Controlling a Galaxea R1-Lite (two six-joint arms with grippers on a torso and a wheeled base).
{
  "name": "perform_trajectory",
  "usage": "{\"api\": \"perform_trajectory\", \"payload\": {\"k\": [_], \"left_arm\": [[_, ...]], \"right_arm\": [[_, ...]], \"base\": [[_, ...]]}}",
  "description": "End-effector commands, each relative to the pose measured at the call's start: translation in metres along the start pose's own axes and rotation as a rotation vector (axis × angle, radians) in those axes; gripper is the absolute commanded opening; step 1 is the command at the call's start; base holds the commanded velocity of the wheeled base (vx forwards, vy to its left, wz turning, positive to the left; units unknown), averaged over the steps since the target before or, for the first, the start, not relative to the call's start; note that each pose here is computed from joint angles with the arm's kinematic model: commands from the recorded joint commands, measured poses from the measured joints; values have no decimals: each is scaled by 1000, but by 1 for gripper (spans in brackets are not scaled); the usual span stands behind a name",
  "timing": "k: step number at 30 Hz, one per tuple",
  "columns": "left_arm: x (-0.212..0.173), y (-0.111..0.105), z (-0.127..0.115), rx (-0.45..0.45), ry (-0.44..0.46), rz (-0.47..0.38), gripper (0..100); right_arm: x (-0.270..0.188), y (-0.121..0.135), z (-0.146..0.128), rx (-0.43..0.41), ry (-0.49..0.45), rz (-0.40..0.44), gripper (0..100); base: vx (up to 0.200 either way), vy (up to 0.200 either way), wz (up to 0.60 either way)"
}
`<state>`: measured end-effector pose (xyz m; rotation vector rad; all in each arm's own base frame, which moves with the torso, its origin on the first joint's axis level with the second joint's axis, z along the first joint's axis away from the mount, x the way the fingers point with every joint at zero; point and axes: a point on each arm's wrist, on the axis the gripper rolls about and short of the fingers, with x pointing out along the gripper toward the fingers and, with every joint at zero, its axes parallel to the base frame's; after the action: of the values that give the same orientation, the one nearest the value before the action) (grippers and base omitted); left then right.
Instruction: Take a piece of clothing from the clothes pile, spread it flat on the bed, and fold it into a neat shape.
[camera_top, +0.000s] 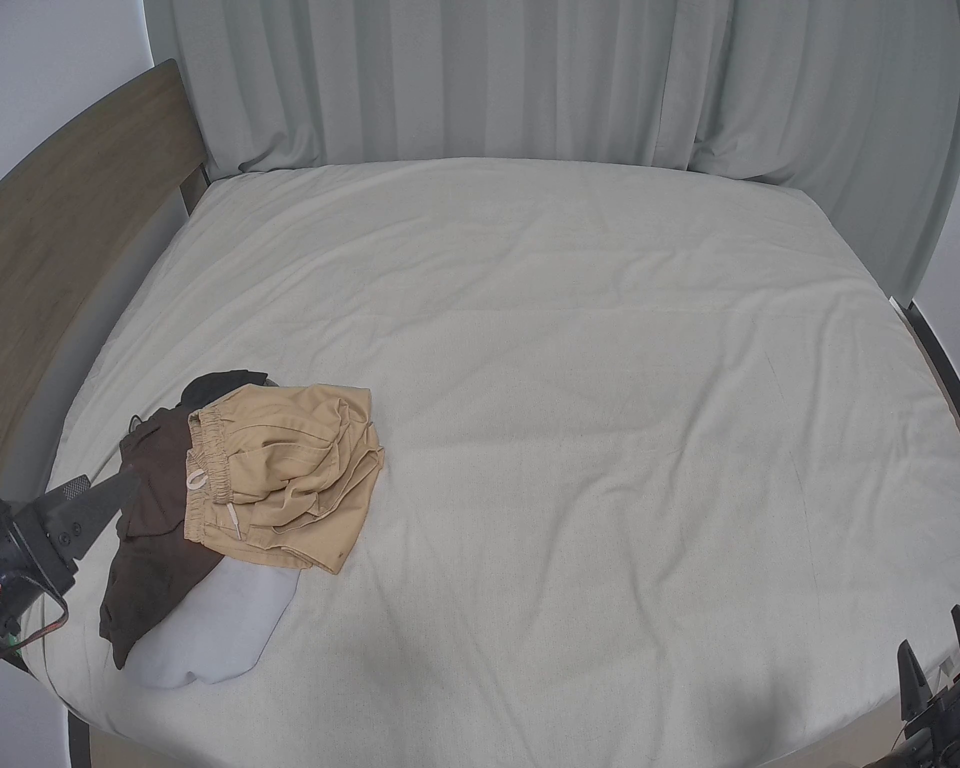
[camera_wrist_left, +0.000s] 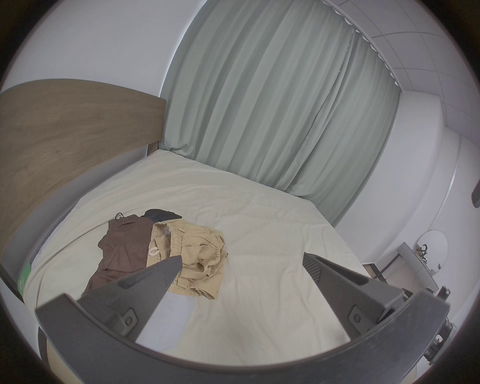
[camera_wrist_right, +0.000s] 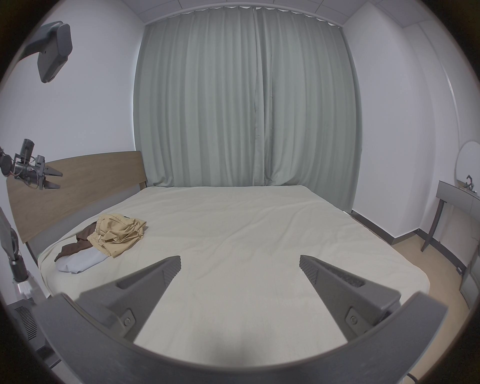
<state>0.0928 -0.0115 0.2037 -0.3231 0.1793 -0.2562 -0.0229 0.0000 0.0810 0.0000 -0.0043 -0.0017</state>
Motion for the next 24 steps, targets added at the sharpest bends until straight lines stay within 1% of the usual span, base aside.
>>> {"api": "perform_trajectory", "payload": {"k": [1,6,8,14,18,24], "left_arm": [[17,11,0,-23,50,33,100],[28,28,1,-32,75,47,100],[33,37,0,-10,101,43,100],[42,51,0,17,145,25,100],[52,61,1,27,148,35,100],[72,78,-1,15,151,51,100]], "right_arm": [[1,0,-5,0,13,0,100],[1,0,-5,0,13,0,100],[1,0,-5,0,13,0,100],[1,0,-5,0,13,0,100],[1,0,-5,0,13,0,100],[1,0,-5,0,13,0,100]], "base": [[0,0,0],[0,0,0],[0,0,0],[0,0,0],[0,0,0],[0,0,0]]}}
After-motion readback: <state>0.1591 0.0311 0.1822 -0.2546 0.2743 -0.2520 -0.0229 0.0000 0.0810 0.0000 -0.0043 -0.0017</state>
